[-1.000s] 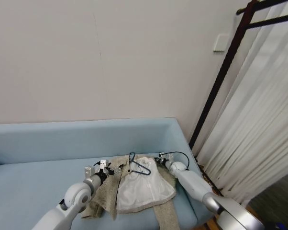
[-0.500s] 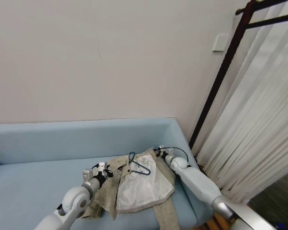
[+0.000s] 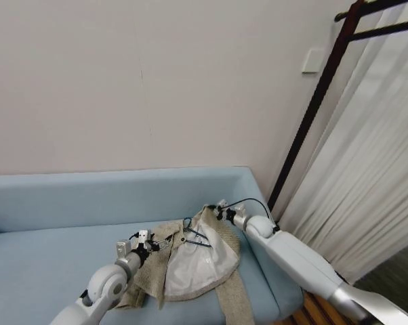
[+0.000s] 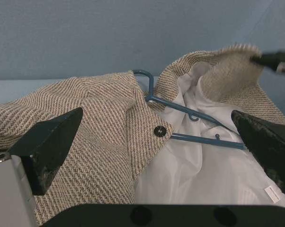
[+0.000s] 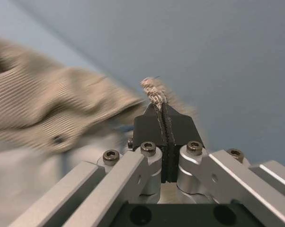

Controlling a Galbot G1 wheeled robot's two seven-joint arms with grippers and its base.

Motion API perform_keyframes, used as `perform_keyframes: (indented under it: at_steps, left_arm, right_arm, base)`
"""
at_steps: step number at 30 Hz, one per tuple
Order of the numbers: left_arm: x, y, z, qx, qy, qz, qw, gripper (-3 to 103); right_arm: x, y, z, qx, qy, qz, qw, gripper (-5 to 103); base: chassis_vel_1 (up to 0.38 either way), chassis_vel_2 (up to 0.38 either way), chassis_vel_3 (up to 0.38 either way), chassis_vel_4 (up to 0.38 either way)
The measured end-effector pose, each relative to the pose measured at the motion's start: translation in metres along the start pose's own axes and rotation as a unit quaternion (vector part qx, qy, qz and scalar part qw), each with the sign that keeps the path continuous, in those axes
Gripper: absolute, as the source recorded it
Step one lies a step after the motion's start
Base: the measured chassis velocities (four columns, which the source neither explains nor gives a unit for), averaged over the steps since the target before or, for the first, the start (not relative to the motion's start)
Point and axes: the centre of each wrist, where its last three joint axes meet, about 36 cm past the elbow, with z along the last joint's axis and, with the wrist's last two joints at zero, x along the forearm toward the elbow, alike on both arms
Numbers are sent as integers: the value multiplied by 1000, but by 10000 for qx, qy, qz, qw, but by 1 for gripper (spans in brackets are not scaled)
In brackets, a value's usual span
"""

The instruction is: Pick up the clothes from the sofa and hang them on the clothes hanger.

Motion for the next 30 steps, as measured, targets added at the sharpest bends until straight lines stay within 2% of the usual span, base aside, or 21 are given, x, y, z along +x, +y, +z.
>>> perform_keyframes:
  at_steps: [2, 4, 7, 10, 11, 12, 13, 14, 15, 17, 18, 21, 23, 24, 25, 26, 27, 29, 30]
  left_arm:
    - [-1, 0, 1, -1, 12, 2, 10000, 100]
    - [-1, -1, 2, 2, 17, 5, 10000, 100]
    - [-1, -1, 5, 9, 50, 3, 10000, 100]
    - [-1, -1, 6, 14, 63, -3, 10000, 100]
    - [-2, -1, 7, 16, 66, -9, 10000, 100]
    - [-2, -2, 8, 19, 54, -11, 10000, 100]
    - [-2, -2, 8, 24, 45, -14, 10000, 100]
    - [-2, -2, 8, 24, 45, -14, 10000, 100]
    - [-2, -2, 8, 33, 35, -15, 10000, 100]
    - [-3, -3, 9, 64, 1, -32, 10000, 100]
    - [-3, -3, 9, 64, 1, -32, 10000, 100]
    - [-3, -5, 12, 128, -21, -56, 9999, 100]
    - [-2, -5, 14, 143, -33, -104, 9998, 100]
    - [-2, -4, 15, 147, -54, -135, 9998, 100]
    - [-1, -5, 15, 153, -79, -157, 9997, 100]
    - [-1, -5, 15, 163, -109, -183, 9996, 100]
    - [0, -5, 15, 170, -124, -197, 9996, 100]
    - [0, -6, 15, 174, -132, -202, 9996, 100]
    - [0, -6, 15, 181, -152, -215, 9995, 100]
  right_arm:
    - [-10, 28, 15, -50, 113, -289, 9995, 0]
    - [-14, 38, 19, -82, 128, -377, 9992, 0]
    - [-21, 72, 24, -133, 119, -660, 9977, 0]
    - [-22, 84, 27, -132, 174, -629, 9978, 0]
    - [-22, 88, 31, -138, 264, -456, 9985, 0]
    - [-21, 88, 33, -139, 285, -296, 9991, 5]
    - [-18, 85, 33, -139, 294, -73, 9994, 10]
    - [-18, 85, 33, -139, 294, -73, 9994, 10]
    - [-13, 81, 32, -152, 275, 178, 9993, 10]
    - [3, 70, 23, -225, 192, 646, 9975, 21]
    - [3, 70, 23, -225, 192, 646, 9975, 21]
    - [31, 60, 8, -426, 107, 1039, 9936, 38]
    - [40, 55, 3, -512, 114, 1096, 9926, 38]
    - [45, 51, 1, -578, 144, 1117, 9920, 43]
    - [51, 43, -1, -647, 203, 1157, 9910, 48]
    - [57, 28, 1, -733, 308, 1203, 9896, 48]
    - [60, 14, 6, -819, 418, 1189, 9886, 60]
    - [61, 7, 9, -877, 485, 1174, 9880, 60]
    - [64, -12, 20, -1029, 667, 1138, 9859, 66]
  base:
    - [0, 0, 0, 0]
    - [0, 0, 0, 0]
    - [0, 0, 0, 0]
    - [0, 0, 0, 0]
    - [0, 0, 0, 0]
    - [0, 0, 0, 0]
    - [0, 0, 0, 0]
    - [0, 0, 0, 0]
    - [0, 0, 0, 0]
    - [0, 0, 0, 0]
    - [0, 0, 0, 0]
    - [0, 0, 0, 0]
    - [0, 0, 0, 0]
    - [0, 0, 0, 0]
    - [0, 0, 0, 0]
    - [0, 0, 0, 0]
    - [0, 0, 0, 0]
    - [0, 0, 0, 0]
    - [0, 0, 0, 0]
